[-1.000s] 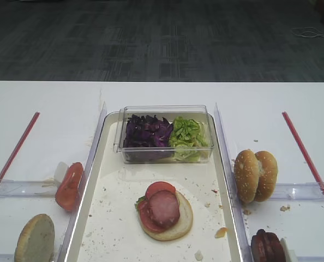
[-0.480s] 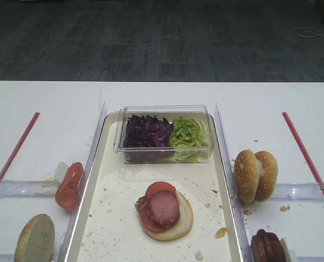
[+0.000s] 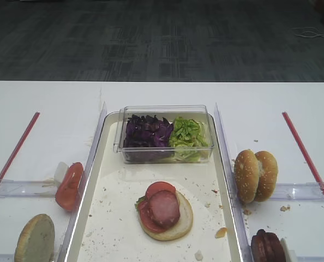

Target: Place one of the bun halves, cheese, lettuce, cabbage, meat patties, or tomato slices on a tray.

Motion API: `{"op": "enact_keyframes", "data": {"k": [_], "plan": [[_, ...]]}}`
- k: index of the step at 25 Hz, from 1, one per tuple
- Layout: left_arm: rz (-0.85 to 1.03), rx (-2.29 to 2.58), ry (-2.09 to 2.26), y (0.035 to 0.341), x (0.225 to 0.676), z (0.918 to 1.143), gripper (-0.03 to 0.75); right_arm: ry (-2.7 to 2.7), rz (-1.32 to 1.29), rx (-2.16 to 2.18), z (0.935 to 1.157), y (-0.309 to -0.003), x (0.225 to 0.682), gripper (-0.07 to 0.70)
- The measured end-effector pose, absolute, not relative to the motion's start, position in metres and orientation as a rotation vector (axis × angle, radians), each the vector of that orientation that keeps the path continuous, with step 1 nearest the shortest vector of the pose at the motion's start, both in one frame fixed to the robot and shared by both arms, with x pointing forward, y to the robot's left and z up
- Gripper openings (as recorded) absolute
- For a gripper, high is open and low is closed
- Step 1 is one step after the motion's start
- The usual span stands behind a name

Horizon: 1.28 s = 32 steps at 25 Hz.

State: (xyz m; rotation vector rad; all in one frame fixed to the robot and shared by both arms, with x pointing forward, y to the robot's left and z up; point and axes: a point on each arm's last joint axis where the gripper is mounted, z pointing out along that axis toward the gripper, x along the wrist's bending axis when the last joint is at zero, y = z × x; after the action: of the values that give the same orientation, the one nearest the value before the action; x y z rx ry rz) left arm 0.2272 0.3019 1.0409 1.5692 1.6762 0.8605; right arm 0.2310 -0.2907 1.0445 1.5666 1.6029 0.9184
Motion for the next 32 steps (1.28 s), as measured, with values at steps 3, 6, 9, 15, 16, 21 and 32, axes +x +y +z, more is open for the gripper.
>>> {"op": "enact_keyframes", "data": {"k": [3,6,9,15,16,21,32], "plan": [[0.861,1.569,1.676,0.3019,0.2272,1.0409,0.474,1.603,0.918,1.567,1.0445,-0.2907,0.2310,0.643],[0.861,1.569,1.676,0.3019,0.2272,1.0409,0.474,1.603,0.918,1.567,1.0445,-0.2907,0.2310,0.643],[0.861,1.569,1.676,0.3019,0.2272,1.0409,0.474,1.603,0.918,1.567,1.0445,-0.2907,0.2310,0.643],[0.861,1.569,1.676,0.3019,0.2272,1.0409,0.474,1.603,0.918,1.567,1.0445,-0.2907,0.2310,0.643],[0.861,1.569,1.676,0.3019,0.2272,1.0409,0.474,1.603,0.918,1.567,1.0445,-0.2907,0.2310,0.643],[0.861,1.569,1.676,0.3019,0.2272,1.0409,0.474,1.603,0.918,1.567,1.0445,-0.2907,0.2310,0.643],[0.861,1.569,1.676,0.3019,0.2272,1.0409,0.474,1.603,0.918,1.567,1.0445,-0.2907,0.2310,0.643]]}}
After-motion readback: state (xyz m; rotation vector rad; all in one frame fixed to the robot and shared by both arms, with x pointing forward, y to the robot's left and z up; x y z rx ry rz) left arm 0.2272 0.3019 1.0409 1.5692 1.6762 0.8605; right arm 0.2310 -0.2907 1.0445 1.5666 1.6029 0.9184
